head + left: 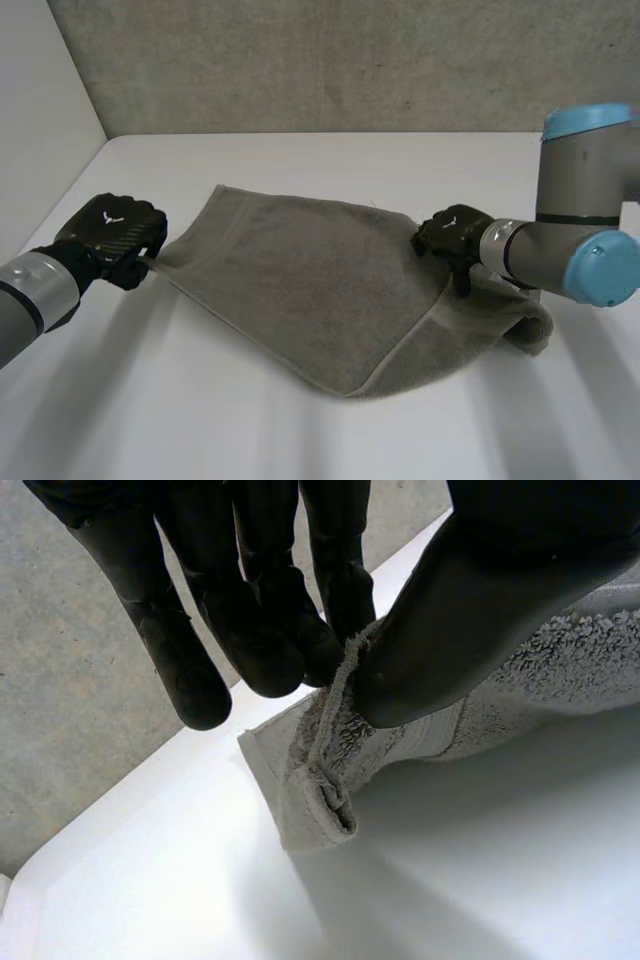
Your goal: Fold the towel.
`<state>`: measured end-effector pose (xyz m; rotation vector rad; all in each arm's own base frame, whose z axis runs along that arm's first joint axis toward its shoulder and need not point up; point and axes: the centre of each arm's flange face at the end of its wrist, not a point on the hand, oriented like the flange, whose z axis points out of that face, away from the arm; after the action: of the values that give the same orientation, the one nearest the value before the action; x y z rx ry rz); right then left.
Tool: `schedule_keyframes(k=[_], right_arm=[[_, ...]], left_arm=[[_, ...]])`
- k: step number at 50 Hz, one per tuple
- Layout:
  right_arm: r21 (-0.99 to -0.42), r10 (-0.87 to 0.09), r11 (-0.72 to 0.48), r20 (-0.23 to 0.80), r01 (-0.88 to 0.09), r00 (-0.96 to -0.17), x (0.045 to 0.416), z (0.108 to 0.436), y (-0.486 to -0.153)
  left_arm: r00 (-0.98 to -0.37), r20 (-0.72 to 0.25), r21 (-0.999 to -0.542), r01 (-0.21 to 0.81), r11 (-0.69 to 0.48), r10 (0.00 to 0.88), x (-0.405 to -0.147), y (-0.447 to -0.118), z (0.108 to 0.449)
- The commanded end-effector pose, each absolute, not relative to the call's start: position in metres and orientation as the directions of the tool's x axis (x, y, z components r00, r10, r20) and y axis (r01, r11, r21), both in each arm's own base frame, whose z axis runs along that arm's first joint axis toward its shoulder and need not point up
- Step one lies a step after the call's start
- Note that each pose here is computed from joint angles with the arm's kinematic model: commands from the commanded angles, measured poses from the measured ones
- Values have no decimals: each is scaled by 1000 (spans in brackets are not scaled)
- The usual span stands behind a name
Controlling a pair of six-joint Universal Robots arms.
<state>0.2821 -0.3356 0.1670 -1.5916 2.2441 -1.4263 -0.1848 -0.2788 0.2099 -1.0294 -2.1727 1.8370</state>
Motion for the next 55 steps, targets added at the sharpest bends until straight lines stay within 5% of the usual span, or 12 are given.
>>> schedule_keyframes(k=[1,55], right_arm=[[-644,-765,71,455,-761,-456,279,146,-339],[-618,-795,125,405,-776,-451,257,151,-302]], left_arm=[[-765,-332,-909,415,27,552,-184,-284,212],[-770,-328,-910,412,35,547,-182,-287,210]])
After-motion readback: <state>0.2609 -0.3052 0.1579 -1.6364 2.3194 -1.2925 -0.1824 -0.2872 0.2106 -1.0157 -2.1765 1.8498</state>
